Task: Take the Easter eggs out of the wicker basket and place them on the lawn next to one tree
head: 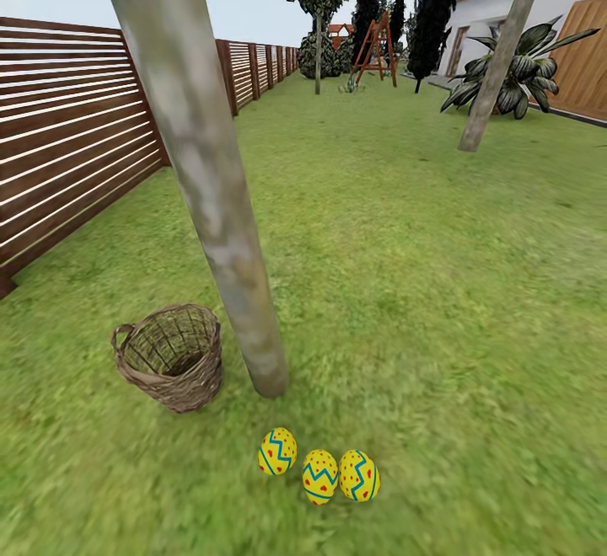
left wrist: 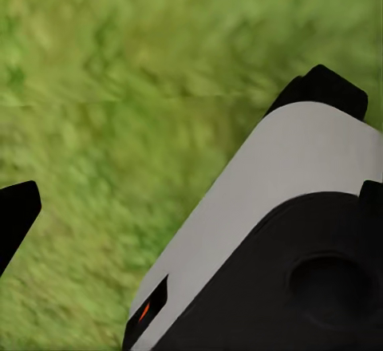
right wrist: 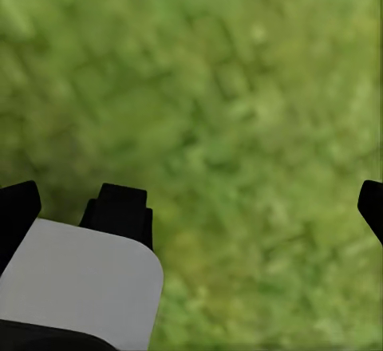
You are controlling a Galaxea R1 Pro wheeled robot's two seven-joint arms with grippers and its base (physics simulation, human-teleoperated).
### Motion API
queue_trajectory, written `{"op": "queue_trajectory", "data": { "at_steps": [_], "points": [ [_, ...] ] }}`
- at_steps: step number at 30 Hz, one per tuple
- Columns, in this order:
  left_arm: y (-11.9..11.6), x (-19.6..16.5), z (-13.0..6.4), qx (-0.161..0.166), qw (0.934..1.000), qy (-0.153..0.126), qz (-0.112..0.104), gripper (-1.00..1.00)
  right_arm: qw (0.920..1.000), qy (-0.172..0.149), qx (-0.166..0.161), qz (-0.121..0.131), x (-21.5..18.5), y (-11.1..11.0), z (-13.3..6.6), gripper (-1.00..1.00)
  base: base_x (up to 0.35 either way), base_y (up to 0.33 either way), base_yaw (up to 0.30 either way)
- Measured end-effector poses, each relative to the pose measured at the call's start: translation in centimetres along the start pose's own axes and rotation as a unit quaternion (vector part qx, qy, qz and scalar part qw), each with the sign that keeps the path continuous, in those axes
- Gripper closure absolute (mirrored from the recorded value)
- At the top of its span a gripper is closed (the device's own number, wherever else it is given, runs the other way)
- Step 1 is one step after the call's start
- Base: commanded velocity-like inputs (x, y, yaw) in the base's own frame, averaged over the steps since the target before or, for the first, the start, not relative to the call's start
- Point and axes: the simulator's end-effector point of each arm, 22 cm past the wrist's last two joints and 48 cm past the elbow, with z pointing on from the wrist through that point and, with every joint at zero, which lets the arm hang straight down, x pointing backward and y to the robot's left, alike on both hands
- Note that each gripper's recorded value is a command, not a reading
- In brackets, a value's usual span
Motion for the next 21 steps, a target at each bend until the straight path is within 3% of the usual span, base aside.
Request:
{"op": "queue_trajectory", "data": {
  "at_steps": [21],
  "points": [
    [0.1,-0.2,0.0,0.001,1.0000,-0.002,0.000,-1.00,1.0000,0.007,-0.001,-0.001,1.1,0.1,-0.1,-1.00,0.000,0.000,0.000]
  ]
}}
